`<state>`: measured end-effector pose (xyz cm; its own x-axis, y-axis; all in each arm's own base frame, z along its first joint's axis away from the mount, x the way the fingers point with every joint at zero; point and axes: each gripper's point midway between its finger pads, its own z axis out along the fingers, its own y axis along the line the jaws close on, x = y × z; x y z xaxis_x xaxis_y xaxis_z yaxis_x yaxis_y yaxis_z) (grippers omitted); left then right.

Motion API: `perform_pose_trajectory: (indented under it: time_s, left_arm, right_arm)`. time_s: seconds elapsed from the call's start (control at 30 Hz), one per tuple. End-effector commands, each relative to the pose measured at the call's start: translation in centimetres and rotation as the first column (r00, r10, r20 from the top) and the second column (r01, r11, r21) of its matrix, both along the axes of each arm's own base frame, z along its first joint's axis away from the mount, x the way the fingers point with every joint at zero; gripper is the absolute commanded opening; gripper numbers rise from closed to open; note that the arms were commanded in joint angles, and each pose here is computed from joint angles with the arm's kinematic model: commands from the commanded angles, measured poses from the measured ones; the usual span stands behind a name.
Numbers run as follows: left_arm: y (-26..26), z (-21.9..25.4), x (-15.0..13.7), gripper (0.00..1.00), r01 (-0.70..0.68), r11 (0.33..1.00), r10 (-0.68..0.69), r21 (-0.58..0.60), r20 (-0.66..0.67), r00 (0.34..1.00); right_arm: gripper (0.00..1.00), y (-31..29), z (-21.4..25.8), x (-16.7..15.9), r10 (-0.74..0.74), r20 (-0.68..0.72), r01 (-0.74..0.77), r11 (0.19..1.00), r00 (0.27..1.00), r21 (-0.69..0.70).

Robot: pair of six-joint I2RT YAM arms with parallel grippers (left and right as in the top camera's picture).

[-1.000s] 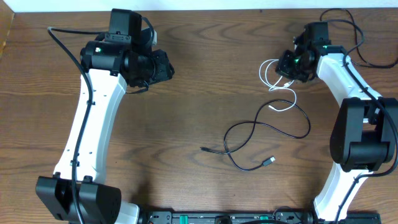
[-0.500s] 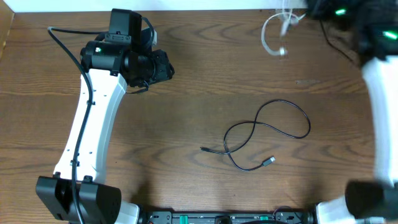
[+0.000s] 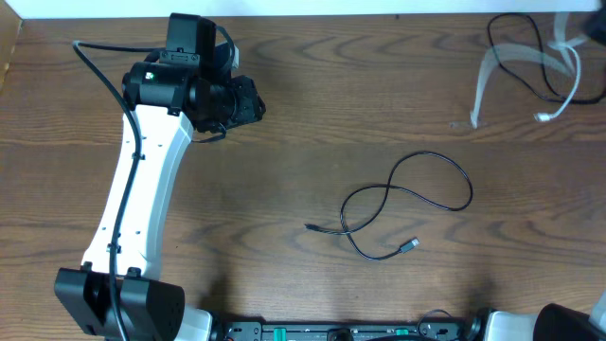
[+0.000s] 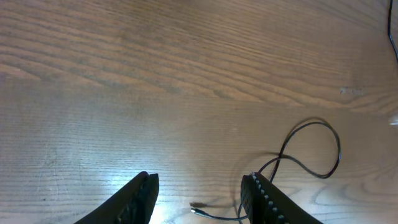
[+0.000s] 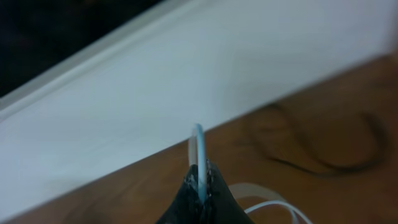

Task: Untangle cables
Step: 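Return the right gripper from the upper right toward the table center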

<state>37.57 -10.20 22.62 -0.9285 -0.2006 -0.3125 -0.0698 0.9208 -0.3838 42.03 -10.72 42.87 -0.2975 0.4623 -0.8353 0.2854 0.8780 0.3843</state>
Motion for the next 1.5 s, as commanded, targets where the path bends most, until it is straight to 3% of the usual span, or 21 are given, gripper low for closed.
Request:
perform_pose_trajectory:
  time_s: [0.0,0.17,0.37,0.63,0.67,0.7,0.73,0.77,0.8,1.0,1.17,1.3,1.47]
  left_arm:
    - [-0.1,-0.5,-0.1,0.48,0.019,1.0,-0.019,0.001,-0.011,1.0]
    - [-0.1,-0.5,-0.1,0.49,0.018,1.0,-0.018,0.0,-0.012,1.0]
    - [-0.1,-0.6,-0.1,0.49,0.018,1.0,-0.018,0.0,-0.014,1.0]
    - [-0.1,-0.9,-0.3,0.49,0.018,1.0,-0.018,0.002,-0.023,1.0]
    - [-0.1,-0.9,-0.3,0.49,0.018,1.0,-0.018,0.001,-0.023,1.0]
    - [-0.1,-0.9,-0.2,0.49,0.018,1.0,-0.018,0.001,-0.021,1.0]
    - [-0.1,-0.9,-0.2,0.49,0.018,1.0,-0.018,0.001,-0.02,1.0]
    - [-0.1,-0.9,-0.2,0.49,0.018,1.0,-0.018,0.001,-0.019,1.0]
    - [-0.1,-0.9,-0.2,0.48,0.019,1.0,-0.019,0.001,-0.019,1.0]
    - [-0.1,-0.9,-0.2,0.49,0.018,1.0,-0.018,0.001,-0.019,1.0]
    - [-0.1,-0.9,-0.2,0.49,0.019,1.0,-0.019,0.001,-0.019,1.0]
    - [-0.1,-0.9,-0.2,0.49,0.018,1.0,-0.018,0.001,-0.02,1.0]
    - [-0.1,-0.8,0.0,0.49,0.018,1.0,-0.018,0.001,-0.012,1.0]
  right_arm:
    - [0.01,-5.8,-1.2,-1.7,-0.209,-0.046,0.208,0.978,0.977,-0.029]
    - [0.01,-11.9,-3.3,-3.3,-0.377,-0.091,0.38,0.925,0.922,0.019]
    - [0.01,-17.3,-8.6,-4.0,-0.469,-0.225,0.487,0.873,0.854,0.03]
    - [0.01,-22.7,-18.5,-7.9,-0.565,-0.507,0.66,0.751,0.651,0.009]
    - [0.1,-23.1,-19.5,-8.3,-0.564,-0.53,0.669,0.743,0.633,0.008]
    - [0.52,-23.4,-20.5,-8.4,-0.555,-0.551,0.673,0.739,0.623,0.016]
    - [0.79,-23.5,-21.4,-8.5,-0.537,-0.57,0.672,0.74,0.621,0.035]
    - [0.99,-23.4,-22.2,-8.3,-0.508,-0.587,0.662,0.747,0.63,0.063]
    - [0.99,-23.0,-22.7,-8.1,-0.478,-0.597,0.65,0.754,0.644,0.098]
    - [0.99,-19.1,-22.7,-4.9,-0.267,-0.564,0.481,0.833,0.782,0.272]
    - [0.99,-12.6,-21.7,-1.4,-0.001,-0.498,0.219,0.899,0.867,0.379]
    - [0.99,-5.1,-22.1,-0.2,0.259,-0.505,-0.036,0.912,0.823,0.41]
    - [0.99,4.5,-23.9,-0.2,0.498,-0.559,-0.304,0.861,0.662,0.407]
